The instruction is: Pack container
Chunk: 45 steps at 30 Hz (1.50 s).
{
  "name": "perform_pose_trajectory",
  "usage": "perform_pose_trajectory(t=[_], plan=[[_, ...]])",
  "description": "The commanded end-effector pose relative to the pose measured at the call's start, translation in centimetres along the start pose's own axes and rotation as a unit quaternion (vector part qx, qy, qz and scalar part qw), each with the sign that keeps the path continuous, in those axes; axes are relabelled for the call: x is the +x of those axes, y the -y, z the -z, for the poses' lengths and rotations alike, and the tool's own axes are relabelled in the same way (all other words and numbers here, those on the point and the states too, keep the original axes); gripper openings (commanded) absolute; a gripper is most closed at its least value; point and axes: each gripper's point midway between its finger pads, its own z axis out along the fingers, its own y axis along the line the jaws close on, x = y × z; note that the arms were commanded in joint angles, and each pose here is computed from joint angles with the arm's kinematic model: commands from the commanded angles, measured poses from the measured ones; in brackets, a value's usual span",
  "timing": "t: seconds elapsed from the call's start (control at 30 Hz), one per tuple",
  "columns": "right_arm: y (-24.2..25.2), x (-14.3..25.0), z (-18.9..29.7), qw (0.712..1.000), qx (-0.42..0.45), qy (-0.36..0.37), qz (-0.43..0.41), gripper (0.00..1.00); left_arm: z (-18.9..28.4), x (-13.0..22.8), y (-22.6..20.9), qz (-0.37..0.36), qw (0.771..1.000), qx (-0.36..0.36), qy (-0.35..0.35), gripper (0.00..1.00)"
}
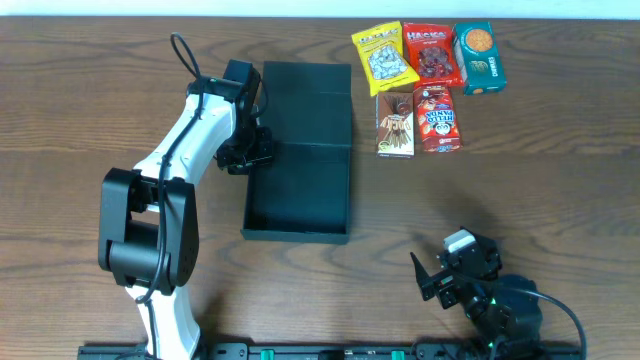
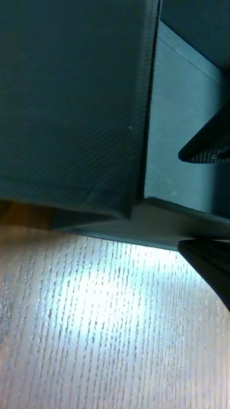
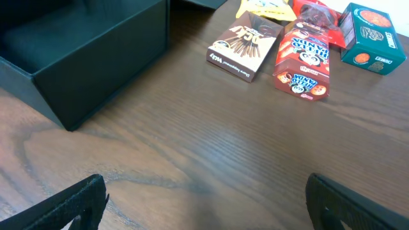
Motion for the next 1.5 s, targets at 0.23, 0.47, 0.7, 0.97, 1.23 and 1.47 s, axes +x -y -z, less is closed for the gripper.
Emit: perform_pose_trajectory(t=[0.23,0.47,0.7,0.97,1.23,1.47], plan=[[-0.1,0.3,-0.1,1.0,-0.001,-0.002,-0.007,0.99,-0.3,0.2,0.1,0.007,1.0,0.007,-0.011,0.53],[-0.1,0.3,-0.1,1.0,-0.001,-0.002,-0.007,0.99,2.1,-0.4,0.3,0.011,1.0,0.01,0.001,0.54],[-0.1,0.2,-0.1,1.0,-0.001,-0.001,-0.007,0.99,8.6,-0.9,1.8,-0.025,0.997,0.034,0.064,0.87],[-6.2,-11.2,4.3,0.945,-0.222,0.236,-0.048,0.99,16.6,-0.5,3.1,-0.075,0.979,0.07,0.176,0.95],[-12.3,-16.5,16.3,0.807,-0.479,0.344,-0.017,0.99,18.9,0.2,3.1,-0.078,0.972,0.08,0.206,0.95],[-11.3,-19.3,20.9,0.766,-0.473,0.434,-0.037,0.99,19.0,0.4,4.1,-0.08,0.97,0.108,0.201,0.95]])
